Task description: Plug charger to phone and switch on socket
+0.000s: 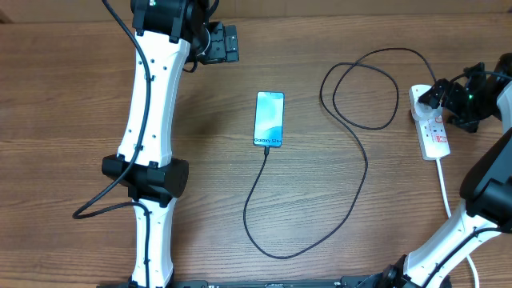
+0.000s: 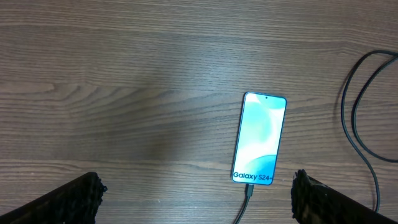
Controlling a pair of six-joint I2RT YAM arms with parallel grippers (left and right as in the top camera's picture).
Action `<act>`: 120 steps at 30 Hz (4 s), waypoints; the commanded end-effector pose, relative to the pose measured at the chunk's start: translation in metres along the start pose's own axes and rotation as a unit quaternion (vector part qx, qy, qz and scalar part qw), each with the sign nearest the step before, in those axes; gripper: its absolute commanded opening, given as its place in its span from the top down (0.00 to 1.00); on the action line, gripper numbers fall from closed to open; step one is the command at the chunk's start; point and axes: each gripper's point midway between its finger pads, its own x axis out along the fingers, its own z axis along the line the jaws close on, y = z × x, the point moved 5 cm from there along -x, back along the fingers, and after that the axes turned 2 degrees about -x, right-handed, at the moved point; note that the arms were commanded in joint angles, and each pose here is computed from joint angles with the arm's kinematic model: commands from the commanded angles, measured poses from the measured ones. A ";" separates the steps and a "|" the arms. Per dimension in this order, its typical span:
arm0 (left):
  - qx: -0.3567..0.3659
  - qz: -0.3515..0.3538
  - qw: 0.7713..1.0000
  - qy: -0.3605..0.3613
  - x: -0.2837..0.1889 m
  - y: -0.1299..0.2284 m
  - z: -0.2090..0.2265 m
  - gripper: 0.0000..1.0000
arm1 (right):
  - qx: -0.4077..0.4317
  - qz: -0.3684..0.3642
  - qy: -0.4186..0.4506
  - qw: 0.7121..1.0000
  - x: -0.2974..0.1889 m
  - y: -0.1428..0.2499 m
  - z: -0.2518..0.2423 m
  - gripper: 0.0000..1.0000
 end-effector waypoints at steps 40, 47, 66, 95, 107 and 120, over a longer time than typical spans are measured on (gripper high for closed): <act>0.012 0.003 1.000 -0.008 0.005 0.000 0.001 0.00 | -0.019 0.003 -0.013 1.000 0.020 0.006 0.009 0.00; 0.012 0.003 1.000 -0.008 0.005 0.000 0.001 0.01 | -0.021 0.001 -0.013 1.000 0.020 0.005 0.010 0.00; 0.012 0.003 1.000 -0.008 0.005 0.000 0.001 0.00 | -0.020 0.002 -0.038 0.999 0.023 0.008 0.014 0.00; 0.012 0.003 1.000 -0.008 0.005 0.000 0.001 0.00 | -0.011 0.024 -0.067 0.997 0.035 0.024 0.018 0.00; 0.012 0.003 1.000 -0.008 0.005 0.000 0.001 0.00 | -0.009 0.021 -0.043 0.999 0.033 0.021 0.014 0.00; 0.012 0.003 1.000 -0.008 0.005 0.000 0.001 0.00 | -0.010 0.022 -0.033 0.999 0.027 0.018 0.013 0.00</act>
